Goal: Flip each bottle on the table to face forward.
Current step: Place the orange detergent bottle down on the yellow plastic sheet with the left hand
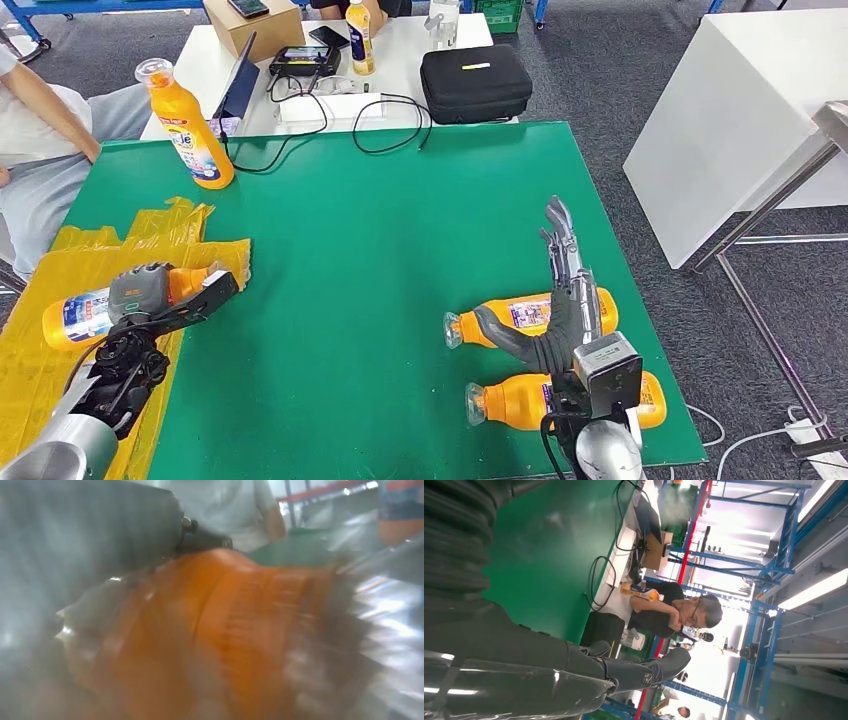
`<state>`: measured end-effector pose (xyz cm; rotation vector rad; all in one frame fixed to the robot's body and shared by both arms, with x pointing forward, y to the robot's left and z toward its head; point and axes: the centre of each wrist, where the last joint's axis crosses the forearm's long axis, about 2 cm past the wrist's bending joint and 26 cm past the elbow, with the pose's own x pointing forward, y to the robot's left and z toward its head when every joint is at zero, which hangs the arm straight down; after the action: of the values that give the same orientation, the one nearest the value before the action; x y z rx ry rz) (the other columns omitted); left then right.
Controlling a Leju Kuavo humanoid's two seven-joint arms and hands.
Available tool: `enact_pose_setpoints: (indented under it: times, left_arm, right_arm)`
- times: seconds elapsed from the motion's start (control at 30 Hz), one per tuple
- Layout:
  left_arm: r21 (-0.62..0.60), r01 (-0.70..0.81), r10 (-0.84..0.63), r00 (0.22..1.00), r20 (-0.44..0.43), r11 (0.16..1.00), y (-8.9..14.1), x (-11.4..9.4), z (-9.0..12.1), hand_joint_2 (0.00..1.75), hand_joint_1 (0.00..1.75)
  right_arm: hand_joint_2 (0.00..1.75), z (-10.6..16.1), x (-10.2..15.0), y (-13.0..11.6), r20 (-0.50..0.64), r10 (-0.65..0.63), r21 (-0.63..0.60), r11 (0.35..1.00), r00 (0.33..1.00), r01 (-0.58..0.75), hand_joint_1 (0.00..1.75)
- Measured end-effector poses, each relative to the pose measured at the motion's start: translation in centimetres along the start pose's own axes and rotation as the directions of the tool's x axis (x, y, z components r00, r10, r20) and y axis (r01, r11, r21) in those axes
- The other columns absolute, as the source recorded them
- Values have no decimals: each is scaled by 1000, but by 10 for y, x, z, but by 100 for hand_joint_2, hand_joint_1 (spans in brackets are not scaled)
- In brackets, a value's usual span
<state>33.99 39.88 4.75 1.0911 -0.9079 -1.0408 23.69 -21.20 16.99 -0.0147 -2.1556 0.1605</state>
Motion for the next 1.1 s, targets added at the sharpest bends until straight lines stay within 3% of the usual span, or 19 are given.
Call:
enact_pose_setpoints:
  times: [0.3, 0.83, 1.1]
  left_arm:
    - [-210, -102, 89, 993, -72, 972, 12, 4, -12, 175, 0]
    - [-238, -240, 229, 971, -73, 941, 14, 2, -14, 175, 0]
    - [-193, -409, 411, 911, -30, 892, 15, 3, -14, 175, 0]
  right_arm:
    - [175, -7, -3, 4, -16, 3, 10, 1000, 1000, -2, 0]
    - [175, -8, -10, 7, -38, 5, 14, 1000, 999, -4, 0]
    - [175, -7, -12, 7, -52, 6, 7, 1000, 999, -5, 0]
